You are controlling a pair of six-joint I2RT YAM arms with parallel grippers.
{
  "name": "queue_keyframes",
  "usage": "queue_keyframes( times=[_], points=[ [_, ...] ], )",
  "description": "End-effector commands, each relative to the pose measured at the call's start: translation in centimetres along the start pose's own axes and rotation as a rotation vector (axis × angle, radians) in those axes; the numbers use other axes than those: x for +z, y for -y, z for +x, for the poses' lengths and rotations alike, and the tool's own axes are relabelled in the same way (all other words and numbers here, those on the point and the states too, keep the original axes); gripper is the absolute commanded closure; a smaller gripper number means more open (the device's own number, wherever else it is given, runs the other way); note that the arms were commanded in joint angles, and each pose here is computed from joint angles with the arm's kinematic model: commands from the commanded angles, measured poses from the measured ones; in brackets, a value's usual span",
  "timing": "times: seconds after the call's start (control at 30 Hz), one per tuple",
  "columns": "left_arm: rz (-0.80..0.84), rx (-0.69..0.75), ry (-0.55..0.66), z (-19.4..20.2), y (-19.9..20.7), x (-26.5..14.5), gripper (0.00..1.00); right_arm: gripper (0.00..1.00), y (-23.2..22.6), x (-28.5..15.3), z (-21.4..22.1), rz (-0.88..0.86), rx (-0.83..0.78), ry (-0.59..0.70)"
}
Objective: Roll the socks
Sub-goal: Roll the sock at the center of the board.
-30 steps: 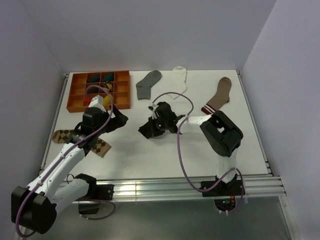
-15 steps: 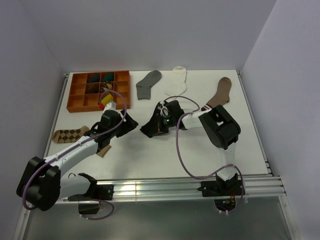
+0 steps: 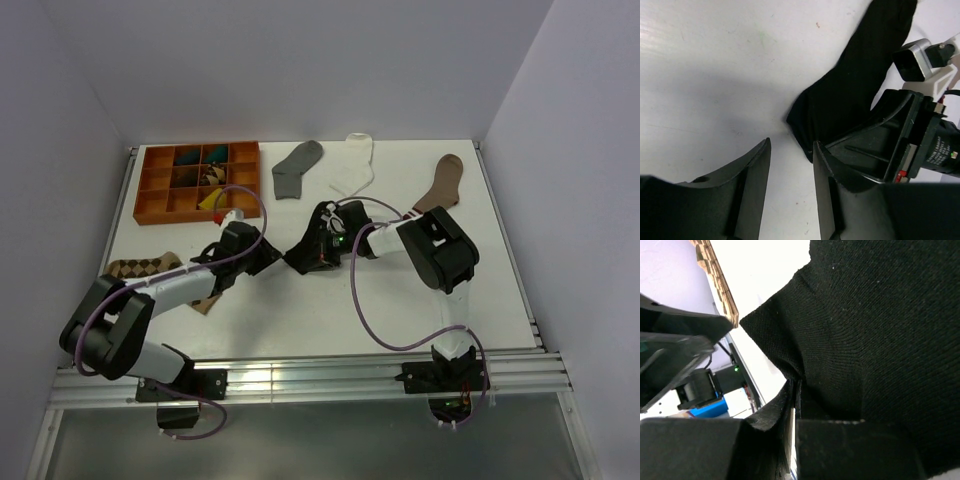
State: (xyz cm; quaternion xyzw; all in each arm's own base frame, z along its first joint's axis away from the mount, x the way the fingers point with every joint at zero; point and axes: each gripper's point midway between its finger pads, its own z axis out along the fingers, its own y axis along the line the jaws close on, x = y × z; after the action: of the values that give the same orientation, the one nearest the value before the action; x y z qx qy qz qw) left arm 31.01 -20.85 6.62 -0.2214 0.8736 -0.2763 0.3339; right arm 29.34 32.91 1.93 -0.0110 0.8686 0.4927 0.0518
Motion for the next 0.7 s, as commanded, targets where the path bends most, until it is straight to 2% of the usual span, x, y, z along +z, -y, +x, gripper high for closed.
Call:
queue_keyframes(
  times=[0.0,0.13,0.3,0.67],
  points=[
    [0.074,-0.026,0.035,-1.1,3.0,0.8,0.57,1.00,1.4,0.2,0.3,0.026,0.041,-0.019],
    [0.055,-0.025,0.018,-0.3,3.0,1.7,0.62,1.00,1.1,0.3,0.2,0.020,0.046,-0.026],
    [0.055,-0.038,0.011,0.5,2.7,2.3,0.62,1.00,1.0,0.4,-0.1,0.024,0.038,-0.030],
    [0.102,-0.022,0.035,1.7,1.7,2.3,0.51,1.00,0.8,0.4,-0.5,0.031,0.022,-0.029]
  ],
)
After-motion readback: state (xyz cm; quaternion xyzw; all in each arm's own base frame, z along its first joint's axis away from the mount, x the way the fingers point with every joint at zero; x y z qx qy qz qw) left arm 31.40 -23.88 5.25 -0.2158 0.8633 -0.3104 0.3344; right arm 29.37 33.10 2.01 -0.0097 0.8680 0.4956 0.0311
